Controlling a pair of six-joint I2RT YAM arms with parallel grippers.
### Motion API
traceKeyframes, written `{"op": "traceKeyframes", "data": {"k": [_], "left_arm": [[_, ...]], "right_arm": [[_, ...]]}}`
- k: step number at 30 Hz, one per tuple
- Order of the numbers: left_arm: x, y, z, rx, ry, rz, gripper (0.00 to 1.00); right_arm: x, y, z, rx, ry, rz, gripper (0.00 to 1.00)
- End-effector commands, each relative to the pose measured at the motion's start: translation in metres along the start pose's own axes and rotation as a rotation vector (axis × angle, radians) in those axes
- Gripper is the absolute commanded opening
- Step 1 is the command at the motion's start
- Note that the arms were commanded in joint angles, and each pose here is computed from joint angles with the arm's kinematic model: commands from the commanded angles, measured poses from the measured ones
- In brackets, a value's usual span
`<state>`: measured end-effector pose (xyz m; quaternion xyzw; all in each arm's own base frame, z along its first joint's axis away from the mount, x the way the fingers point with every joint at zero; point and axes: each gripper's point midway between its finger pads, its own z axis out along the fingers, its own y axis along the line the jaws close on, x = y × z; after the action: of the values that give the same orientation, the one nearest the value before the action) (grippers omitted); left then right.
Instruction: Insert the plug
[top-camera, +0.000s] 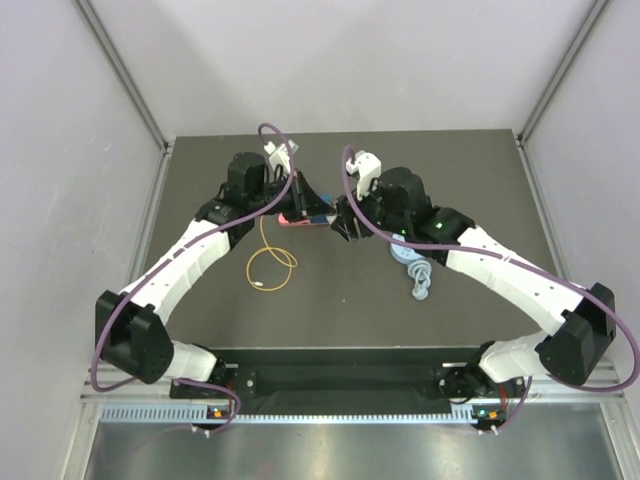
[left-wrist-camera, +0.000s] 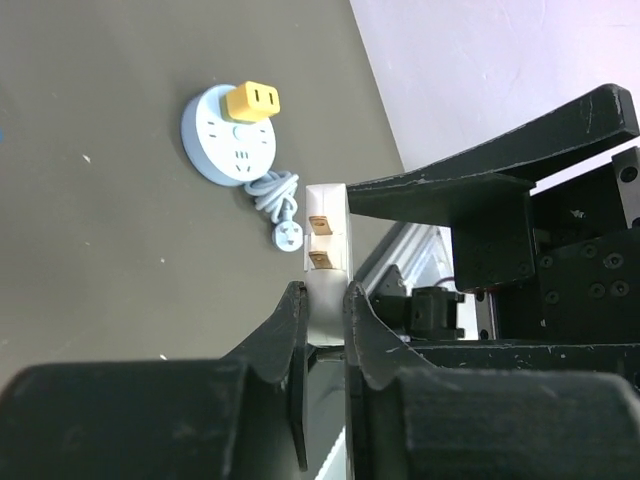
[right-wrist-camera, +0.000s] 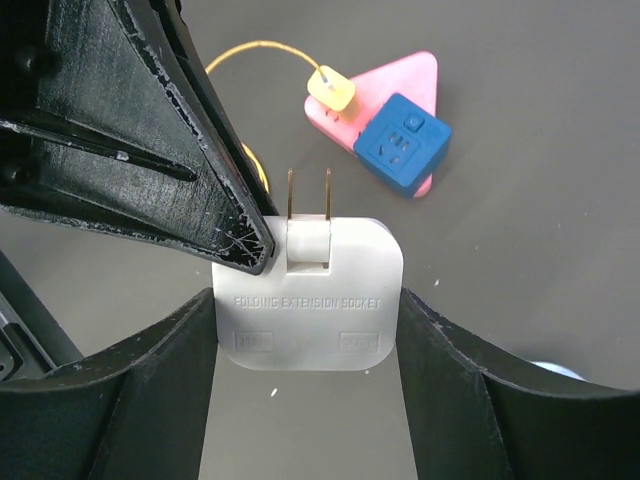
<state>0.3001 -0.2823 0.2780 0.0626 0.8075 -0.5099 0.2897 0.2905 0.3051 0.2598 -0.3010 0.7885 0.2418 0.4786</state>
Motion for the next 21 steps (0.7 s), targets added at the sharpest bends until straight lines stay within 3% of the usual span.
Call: {"op": "traceKeyframes", "data": {"k": [1,3,5,12,15,17,21], "left_arm": [[0.009,-0.027,0.0,0.155,0.048,0.023,0.0],[0.007,-0.031,-0.002,0.166,0.043,0.029,0.0],[0.006,-0.036,-0.005,0.179,0.038,0.043,0.0],[0.0,-0.057,-0.014,0.248,0.017,0.066,0.0],[-0.011,-0.067,-0.018,0.277,-0.027,0.108,0.0],[-0.015,-0.072,-0.018,0.29,-0.04,0.12,0.0],[-0.022,-0.09,-0.023,0.371,-0.082,0.128,0.0]], "right_arm": [[-0.05,0.016,-0.007,-0.039,-0.142,0.033,0.63],[-0.048,0.013,-0.009,-0.023,-0.138,0.051,0.76],[-0.044,0.012,-0.015,-0.018,-0.14,0.066,0.99],[-0.039,0.007,-0.052,0.002,-0.201,0.159,1.0],[-0.048,-0.002,-0.081,0.035,-0.311,0.195,1.0],[-0.056,-0.016,-0.107,0.103,-0.414,0.312,1.0],[-0.077,-0.016,-0.143,0.03,-0.577,0.398,1.0]]}}
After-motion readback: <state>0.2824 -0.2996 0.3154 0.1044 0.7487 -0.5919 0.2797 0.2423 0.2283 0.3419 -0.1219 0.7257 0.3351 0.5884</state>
